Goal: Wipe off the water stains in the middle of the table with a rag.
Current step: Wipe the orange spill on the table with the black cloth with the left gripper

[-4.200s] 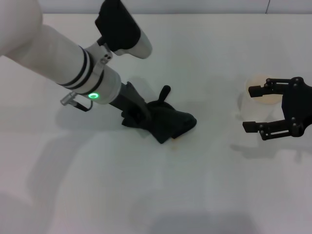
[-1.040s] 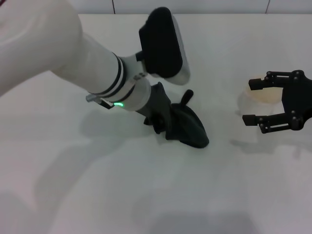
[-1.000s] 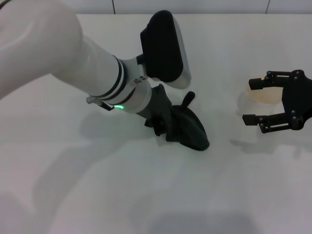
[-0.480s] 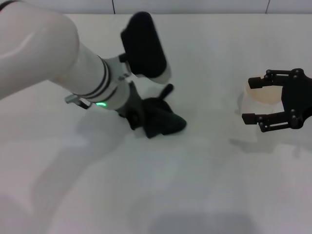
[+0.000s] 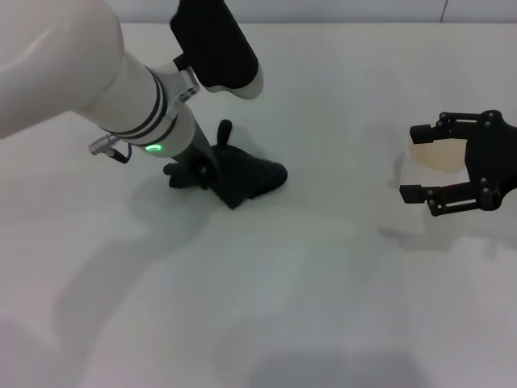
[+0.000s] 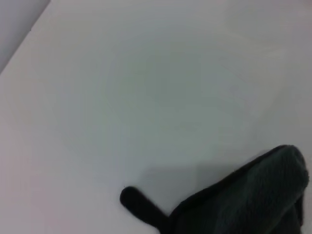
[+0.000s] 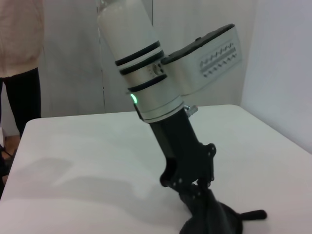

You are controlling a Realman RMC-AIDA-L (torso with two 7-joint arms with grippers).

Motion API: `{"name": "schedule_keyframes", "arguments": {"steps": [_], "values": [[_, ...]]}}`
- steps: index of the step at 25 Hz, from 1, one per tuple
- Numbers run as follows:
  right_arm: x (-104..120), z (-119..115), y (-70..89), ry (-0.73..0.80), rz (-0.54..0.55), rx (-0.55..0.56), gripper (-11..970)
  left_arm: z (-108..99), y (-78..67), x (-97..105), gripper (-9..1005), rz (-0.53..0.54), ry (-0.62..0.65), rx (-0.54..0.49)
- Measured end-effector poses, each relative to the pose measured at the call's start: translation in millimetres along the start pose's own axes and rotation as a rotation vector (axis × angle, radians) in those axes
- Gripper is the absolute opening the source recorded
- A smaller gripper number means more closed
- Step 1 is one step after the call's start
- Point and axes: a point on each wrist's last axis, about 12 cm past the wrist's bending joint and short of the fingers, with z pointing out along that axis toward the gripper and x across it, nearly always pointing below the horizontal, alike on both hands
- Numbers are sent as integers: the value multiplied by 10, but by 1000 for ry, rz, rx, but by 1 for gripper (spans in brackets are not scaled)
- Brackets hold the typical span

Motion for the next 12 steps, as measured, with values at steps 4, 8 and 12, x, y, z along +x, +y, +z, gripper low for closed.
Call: {"name": "schedule_keyframes", "arguments": {"steps": [4,8,12], "values": [[-2,-18,-8,-5,3,9,842,-74,-93,-3,189,51,-17,35],[-10,-21,-13,-11,2,10,842,-134,-139,24,192,52,-18,52],[-18,-19,-18,-13,1,11,842,-93,-170,107,194,35,30,83]]}}
